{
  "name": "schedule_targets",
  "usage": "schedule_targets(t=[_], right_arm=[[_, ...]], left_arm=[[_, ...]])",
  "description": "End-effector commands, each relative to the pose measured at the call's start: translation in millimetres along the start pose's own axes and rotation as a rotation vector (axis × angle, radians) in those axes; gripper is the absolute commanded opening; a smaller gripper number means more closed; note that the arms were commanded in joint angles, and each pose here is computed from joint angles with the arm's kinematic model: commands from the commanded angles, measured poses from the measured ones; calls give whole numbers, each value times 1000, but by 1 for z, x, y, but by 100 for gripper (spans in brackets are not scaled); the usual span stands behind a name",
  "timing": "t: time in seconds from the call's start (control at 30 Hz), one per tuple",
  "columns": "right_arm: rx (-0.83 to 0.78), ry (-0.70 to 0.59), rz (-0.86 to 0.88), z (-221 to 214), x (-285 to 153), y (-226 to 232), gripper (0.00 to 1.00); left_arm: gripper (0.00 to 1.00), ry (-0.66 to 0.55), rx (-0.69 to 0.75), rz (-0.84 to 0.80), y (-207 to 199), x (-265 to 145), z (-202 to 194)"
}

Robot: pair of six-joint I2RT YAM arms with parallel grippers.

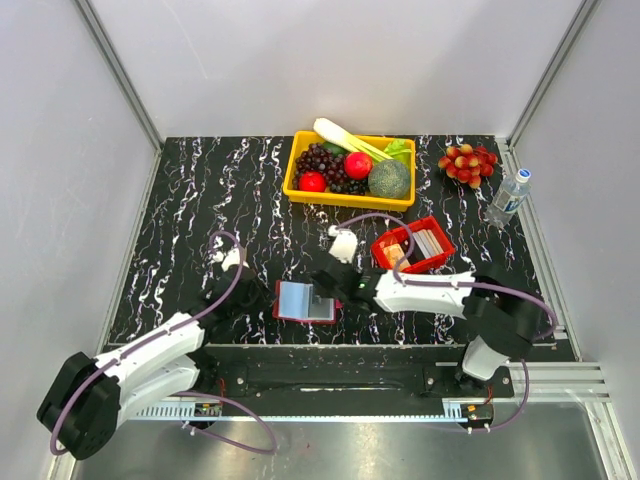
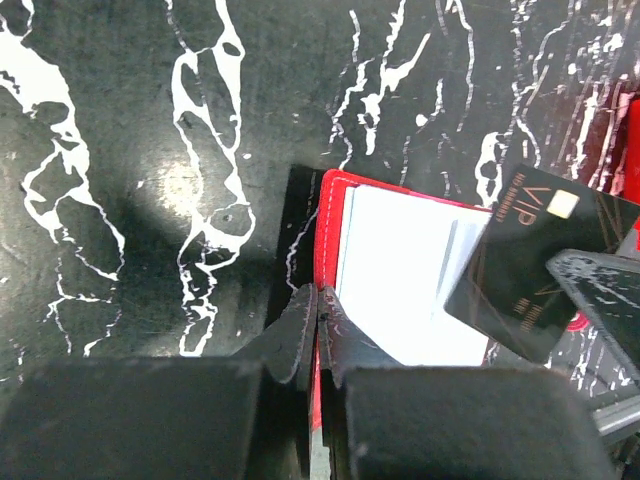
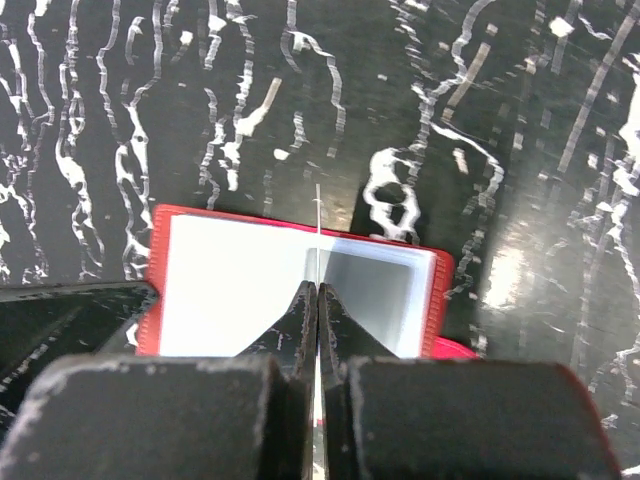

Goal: Put the credit cards into the card holder
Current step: Insert the credit card into the card holder.

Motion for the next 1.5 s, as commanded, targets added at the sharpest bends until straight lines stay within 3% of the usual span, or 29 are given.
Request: schedule_targets(t=[0.0, 0.4, 1.47], right_arm=[[172, 60, 222, 17, -15, -1, 0], [270, 170, 376, 9, -11, -15, 0], [355, 340, 272, -13, 28, -44, 0]], left_arm=[[0, -8, -6, 51, 8, 6, -5], [0, -1, -17, 44, 10, 11, -9], [0, -2, -19, -5, 4, 12, -8]])
Point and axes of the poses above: each gripper's point midway between its finger pads, its own x axis out along the fingers, its own y axis along the line the jaws close on, z = x × y, the point moved 10 cm from there along -x, back along the fingers, and after that the axes turned 11 degrees about x, right-handed, at the moved point
